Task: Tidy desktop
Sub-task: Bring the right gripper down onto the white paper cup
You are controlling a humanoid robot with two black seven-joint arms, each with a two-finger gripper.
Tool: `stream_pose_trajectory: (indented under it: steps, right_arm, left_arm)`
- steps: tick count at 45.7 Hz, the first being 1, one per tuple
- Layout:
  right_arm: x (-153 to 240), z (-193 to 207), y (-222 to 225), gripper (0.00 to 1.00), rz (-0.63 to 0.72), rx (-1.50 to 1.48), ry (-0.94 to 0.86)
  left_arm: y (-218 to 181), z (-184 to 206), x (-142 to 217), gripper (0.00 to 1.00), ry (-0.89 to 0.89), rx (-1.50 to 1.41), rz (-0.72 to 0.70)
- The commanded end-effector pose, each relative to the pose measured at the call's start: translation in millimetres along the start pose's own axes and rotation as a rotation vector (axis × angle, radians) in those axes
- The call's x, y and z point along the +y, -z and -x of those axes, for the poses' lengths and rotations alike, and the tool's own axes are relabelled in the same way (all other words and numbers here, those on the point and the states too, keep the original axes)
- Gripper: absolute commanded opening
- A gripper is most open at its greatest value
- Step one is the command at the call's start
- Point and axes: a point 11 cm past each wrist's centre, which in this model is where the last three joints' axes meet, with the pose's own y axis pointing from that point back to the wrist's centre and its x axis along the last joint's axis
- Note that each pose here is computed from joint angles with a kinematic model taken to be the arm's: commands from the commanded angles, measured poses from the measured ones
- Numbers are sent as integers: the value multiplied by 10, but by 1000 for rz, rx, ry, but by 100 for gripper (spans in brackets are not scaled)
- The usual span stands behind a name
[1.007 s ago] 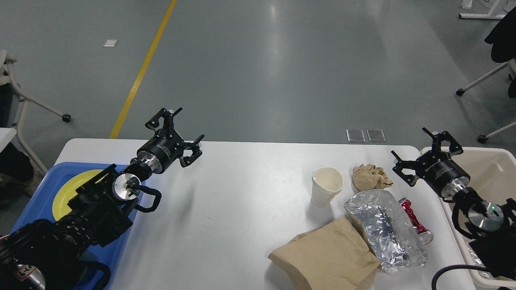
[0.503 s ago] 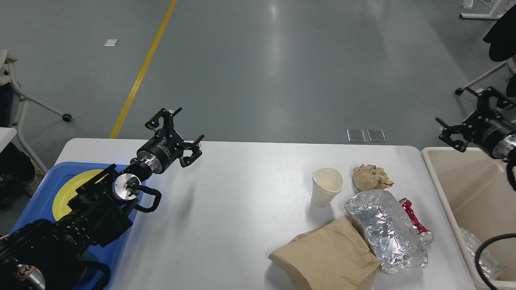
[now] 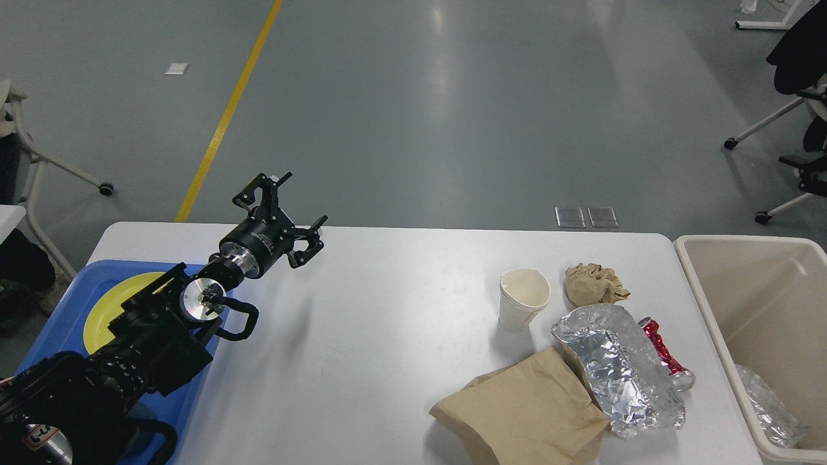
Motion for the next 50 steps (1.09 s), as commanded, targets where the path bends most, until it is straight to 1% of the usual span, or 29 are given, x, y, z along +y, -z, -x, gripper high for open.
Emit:
stream_pose_trajectory:
  steps: [1,8,12,16,22,28,35,41,46,50]
  right_arm:
    - [5,76,364,100,75,211,-4]
    - [-36,305,827,100,160,475,-5]
    - [-87,577,1043,100,204,614,32]
    - [-49,814,1266,100,232,724,70]
    - [20,1282,1532,100,273,880,160]
    - [121,1706,1706,100,286,954,293]
    - [214,2103,1741,100,292,1012,390]
    - [303,2250,1751,100,311,1052,420]
    - [321,2551,1562,100,364,1103,507]
    - [330,2735,1477,100,380,1127,555]
  left_arm:
    - [-1,0,0,97,0,0,0]
    - [-1,0,0,97,0,0,0]
    - [1,0,0,97,0,-1,-1]
    - [-1,0,0,97,0,0,0]
    - [1,0,0,97,0,-1,-1]
    - [-2,0,0,97,0,0,2]
    - [1,0,0,97,0,-1,-1]
    - [5,-5,4,97,-1,0,0]
    - [-2,0,0,97,0,0,2]
    - [0,0,0,97,0,-1,1]
